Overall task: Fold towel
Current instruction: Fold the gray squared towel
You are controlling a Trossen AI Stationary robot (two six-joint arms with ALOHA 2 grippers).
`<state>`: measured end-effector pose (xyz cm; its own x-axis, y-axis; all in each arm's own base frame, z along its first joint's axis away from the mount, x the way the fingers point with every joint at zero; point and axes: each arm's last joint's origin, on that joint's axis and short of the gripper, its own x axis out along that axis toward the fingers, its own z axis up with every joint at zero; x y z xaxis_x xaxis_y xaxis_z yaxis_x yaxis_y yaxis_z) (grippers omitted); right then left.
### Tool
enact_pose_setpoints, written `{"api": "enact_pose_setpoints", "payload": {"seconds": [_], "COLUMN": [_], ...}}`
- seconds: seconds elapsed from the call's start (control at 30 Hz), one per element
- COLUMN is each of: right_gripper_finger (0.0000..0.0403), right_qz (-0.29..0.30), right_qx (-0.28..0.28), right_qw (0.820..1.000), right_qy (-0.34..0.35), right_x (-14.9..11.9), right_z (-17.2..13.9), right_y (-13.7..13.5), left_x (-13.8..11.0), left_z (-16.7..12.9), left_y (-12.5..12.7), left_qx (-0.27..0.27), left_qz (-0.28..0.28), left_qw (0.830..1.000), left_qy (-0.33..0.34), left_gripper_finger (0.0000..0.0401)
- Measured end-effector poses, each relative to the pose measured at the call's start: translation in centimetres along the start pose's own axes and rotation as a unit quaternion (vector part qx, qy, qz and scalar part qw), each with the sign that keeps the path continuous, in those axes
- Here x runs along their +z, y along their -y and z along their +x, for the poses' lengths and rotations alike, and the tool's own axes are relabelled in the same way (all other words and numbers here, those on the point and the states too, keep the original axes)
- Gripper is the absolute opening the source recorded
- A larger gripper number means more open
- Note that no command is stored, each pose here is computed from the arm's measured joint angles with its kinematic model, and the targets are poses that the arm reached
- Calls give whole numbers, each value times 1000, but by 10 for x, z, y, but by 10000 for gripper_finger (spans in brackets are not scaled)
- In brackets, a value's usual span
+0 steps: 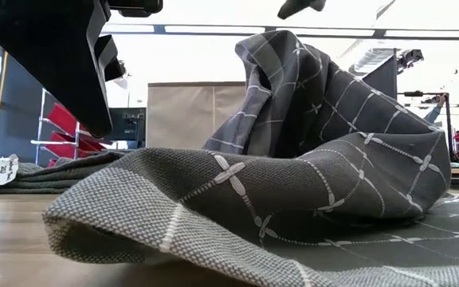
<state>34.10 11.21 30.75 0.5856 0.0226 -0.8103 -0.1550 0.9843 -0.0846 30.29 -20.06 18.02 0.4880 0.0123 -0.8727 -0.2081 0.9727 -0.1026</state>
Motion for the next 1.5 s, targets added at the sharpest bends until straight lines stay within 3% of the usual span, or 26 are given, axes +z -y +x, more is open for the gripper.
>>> {"api": "enact_pose_setpoints", "payload": {"seconds": [0.2, 0.67, 0.93, 1.1, 1.2, 1.4, 1.5], "right_gripper_finger": [188, 5, 0, 0, 0, 0, 0], "right_qz": [22, 75, 131, 152, 157, 147, 141], "right_qx": [-4, -17, -48, -85, -90, -106, -114], "right_qw": [999, 997, 988, 983, 983, 983, 983], "right_qy": [-34, -24, 71, 61, 35, 22, 16], "right_x": [-2, -5, -11, -24, -31, -34, -36], "right_z": [21, -13, -90, -111, -112, -113, -113], "right_y": [17, 30, 41, 47, 47, 41, 39], "left_x": [1, -3, -4, 1, 11, 30, 24], "left_z": [1, -1, -1, 0, 3, 18, 30], "left_y": [-2, 1, 1, -3, -12, -24, -30], "left_qx": [2, 7, 16, 44, 67, 17, -42], "left_qz": [1, -4, -1, 1, -49, -62, -126], "left_qw": [1000, 1000, 1000, 999, 995, 992, 984], "left_qy": [-1, 1, 6, 31, 63, 104, 114], "left_gripper_finger": [0, 0, 0, 0, 0, 0, 0]}}
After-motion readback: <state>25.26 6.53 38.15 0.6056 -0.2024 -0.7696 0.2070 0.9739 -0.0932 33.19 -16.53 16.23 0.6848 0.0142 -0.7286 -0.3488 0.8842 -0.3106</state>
